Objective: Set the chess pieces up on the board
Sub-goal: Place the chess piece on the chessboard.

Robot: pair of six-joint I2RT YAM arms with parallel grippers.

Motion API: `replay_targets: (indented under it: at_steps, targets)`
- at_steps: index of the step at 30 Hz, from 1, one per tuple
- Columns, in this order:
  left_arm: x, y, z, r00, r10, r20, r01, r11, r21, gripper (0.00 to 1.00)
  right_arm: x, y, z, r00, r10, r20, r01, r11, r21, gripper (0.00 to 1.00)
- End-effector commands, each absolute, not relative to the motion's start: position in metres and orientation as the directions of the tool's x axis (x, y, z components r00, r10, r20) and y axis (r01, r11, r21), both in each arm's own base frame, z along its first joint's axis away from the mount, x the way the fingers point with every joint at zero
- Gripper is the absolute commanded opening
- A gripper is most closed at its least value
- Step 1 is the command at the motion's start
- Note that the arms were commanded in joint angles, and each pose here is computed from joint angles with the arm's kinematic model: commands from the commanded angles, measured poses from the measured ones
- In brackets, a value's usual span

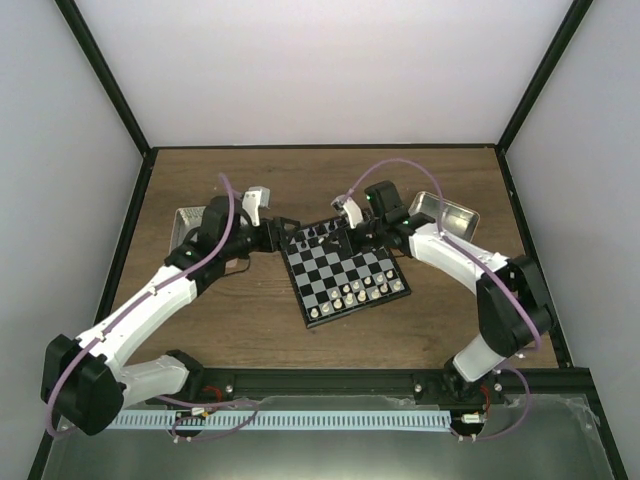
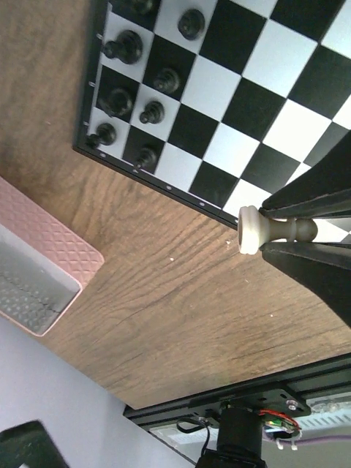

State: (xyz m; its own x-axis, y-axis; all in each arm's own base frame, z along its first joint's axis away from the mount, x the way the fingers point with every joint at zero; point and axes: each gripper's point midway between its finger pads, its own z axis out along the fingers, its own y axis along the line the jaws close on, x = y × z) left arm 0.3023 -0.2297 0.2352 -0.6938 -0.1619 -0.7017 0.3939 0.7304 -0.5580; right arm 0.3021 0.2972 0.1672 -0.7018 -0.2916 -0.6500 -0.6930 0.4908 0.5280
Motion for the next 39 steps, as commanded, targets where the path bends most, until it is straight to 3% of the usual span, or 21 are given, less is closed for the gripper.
replay_targets:
  at_steps: [1, 7, 12, 27, 39]
  targets:
    - [0.301, -0.227, 0.232, -0.702, -0.190, -0.686, 0.386, 0.709, -0.591, 0.68, 0.301, 0.307, 0.168, -0.734, -0.304, -0.607, -0.666, 0.495, 0.558, 0.10]
    - [0.306, -0.213, 0.218, -0.695, -0.192, -0.693, 0.333, 0.768, -0.547, 0.67, 0.302, 0.298, 0.135, -0.931, -0.206, -0.302, -0.359, 0.669, 0.651, 0.11]
    - [0.308, -0.199, 0.217, -0.662, -0.175, -0.729, 0.312, 0.820, -0.480, 0.67, 0.283, 0.299, 0.122, -0.990, -0.123, -0.075, -0.141, 0.719, 0.681, 0.11]
    - [0.294, -0.167, 0.230, -0.598, -0.137, -0.790, 0.283, 0.886, -0.368, 0.67, 0.260, 0.318, 0.111, -0.963, -0.020, 0.267, 0.149, 0.787, 0.598, 0.11]
    - [0.290, -0.161, 0.237, -0.572, -0.142, -0.808, 0.282, 0.891, -0.356, 0.67, 0.262, 0.331, 0.097, -0.919, 0.074, 0.387, 0.278, 0.818, 0.503, 0.11]
